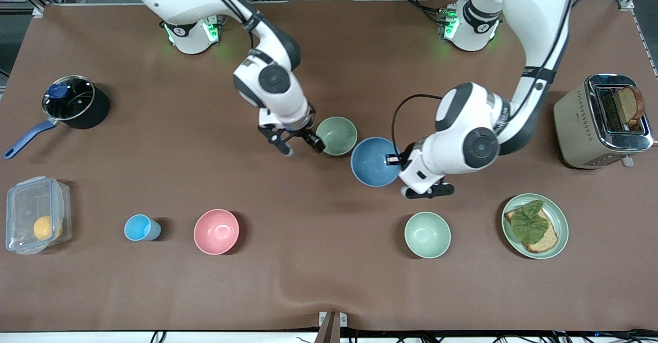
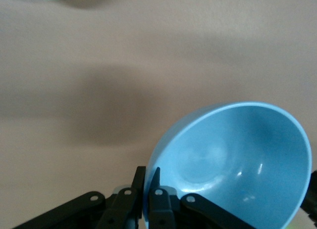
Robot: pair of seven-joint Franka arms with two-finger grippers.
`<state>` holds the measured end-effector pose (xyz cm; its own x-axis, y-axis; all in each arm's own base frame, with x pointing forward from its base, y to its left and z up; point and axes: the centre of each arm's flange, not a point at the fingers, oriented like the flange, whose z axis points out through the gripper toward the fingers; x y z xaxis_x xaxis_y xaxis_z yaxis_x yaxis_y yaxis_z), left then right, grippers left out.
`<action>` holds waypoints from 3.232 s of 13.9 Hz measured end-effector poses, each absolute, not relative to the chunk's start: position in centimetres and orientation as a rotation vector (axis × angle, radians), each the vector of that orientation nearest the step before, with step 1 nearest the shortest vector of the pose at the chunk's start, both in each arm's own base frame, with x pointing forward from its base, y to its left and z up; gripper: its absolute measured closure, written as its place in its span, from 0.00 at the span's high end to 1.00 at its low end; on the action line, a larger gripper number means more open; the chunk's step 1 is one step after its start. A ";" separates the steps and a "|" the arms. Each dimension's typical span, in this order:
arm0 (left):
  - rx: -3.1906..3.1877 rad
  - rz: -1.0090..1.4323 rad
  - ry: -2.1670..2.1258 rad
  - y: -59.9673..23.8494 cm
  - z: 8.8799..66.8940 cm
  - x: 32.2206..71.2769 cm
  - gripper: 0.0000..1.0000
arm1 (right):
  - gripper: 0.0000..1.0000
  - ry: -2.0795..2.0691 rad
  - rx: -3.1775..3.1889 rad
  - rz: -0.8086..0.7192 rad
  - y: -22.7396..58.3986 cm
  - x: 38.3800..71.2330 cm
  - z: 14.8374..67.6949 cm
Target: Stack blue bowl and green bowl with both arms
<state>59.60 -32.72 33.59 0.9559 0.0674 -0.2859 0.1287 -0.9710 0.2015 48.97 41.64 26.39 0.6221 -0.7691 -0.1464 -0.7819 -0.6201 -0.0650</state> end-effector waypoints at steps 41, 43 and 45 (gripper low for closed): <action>3.081 -0.066 0.362 -29.6 37.1 63.3 1.00 | 1.00 1.712 -2.364 0.831 31.4 54.0 22.8; 3.100 -0.013 0.355 -27.3 39.3 63.9 1.00 | 1.00 1.637 -2.550 0.748 28.7 54.5 25.4; 3.140 0.021 0.295 -25.5 41.5 64.0 1.00 | 1.00 1.553 -2.705 0.658 26.1 54.9 28.0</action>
<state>64.05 -25.48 41.48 0.9824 0.1861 0.0142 0.1863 -0.9824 -0.0114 54.86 26.08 28.03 0.4401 -0.8360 -0.3277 -0.8169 -0.5243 0.2405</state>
